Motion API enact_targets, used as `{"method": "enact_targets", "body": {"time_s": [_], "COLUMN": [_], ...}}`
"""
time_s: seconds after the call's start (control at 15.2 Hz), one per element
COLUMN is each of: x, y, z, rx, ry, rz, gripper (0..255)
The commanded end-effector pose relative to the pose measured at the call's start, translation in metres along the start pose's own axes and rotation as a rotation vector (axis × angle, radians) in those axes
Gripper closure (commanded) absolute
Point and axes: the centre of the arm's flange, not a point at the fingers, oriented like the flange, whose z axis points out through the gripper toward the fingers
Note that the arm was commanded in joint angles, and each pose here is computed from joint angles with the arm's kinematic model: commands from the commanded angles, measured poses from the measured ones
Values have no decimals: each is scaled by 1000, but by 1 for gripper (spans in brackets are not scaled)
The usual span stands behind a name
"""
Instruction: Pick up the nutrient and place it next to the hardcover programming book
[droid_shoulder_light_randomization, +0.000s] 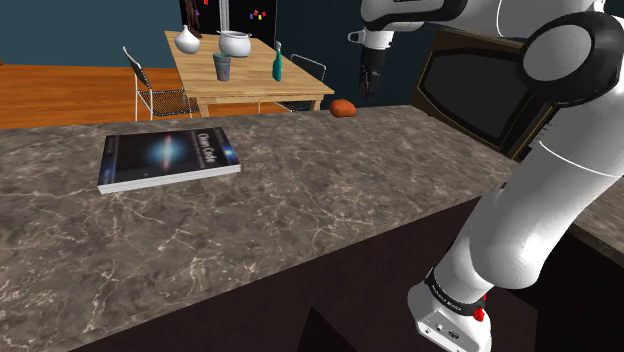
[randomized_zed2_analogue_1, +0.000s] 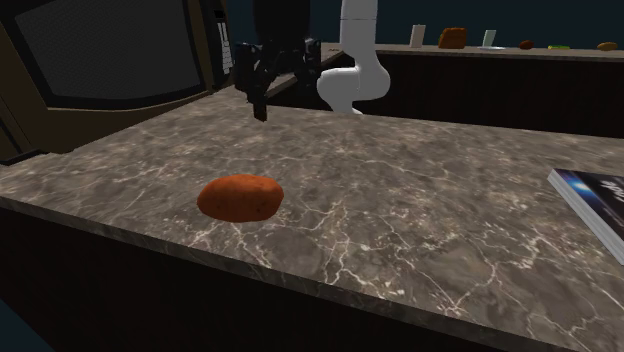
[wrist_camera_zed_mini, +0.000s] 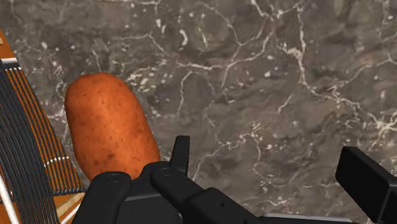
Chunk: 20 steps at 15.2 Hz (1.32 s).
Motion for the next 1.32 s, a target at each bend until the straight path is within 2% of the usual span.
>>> {"method": "enact_targets", "body": {"time_s": [0.0, 0.53, 0.99, 1.25], "x": [14, 80, 77, 77], "y": [25, 111, 111, 111], "z": [7, 33, 70, 73], "rx": [6, 31, 31, 31], "ry": [-15, -72, -72, -72], "rz": [-95, -435, -435, -435], "gripper": [0, 0, 0, 0]}}
